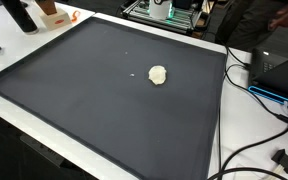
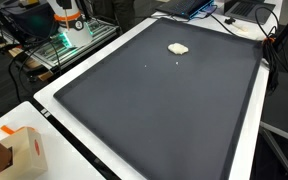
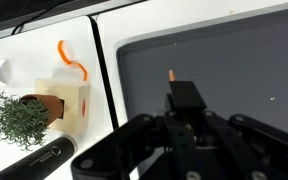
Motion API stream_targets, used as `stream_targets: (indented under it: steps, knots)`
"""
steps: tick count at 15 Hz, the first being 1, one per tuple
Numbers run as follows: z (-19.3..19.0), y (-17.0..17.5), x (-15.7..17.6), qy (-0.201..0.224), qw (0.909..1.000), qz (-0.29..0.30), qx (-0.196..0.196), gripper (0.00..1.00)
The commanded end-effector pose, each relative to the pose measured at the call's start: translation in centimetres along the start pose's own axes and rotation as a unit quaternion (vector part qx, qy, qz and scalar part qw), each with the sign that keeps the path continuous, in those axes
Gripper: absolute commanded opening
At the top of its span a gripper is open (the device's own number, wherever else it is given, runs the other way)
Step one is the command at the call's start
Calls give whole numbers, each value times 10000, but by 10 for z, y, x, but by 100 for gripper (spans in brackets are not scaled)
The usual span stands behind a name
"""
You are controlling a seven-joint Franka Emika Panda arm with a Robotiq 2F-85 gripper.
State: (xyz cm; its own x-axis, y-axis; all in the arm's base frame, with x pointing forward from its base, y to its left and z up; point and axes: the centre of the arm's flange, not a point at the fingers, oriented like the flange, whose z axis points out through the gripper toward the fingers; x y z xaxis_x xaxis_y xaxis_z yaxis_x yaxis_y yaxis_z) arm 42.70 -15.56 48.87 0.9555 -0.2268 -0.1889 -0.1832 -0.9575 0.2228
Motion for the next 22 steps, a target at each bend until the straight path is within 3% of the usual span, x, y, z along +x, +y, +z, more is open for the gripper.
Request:
stream_targets:
  steps: [1, 21, 22]
  knots:
    - [0, 0, 0, 0, 10000, 0, 0, 13]
    - [0, 0, 0, 0, 10000, 2, 0, 13]
    - [2, -3, 1, 41, 10000, -50, 12, 3]
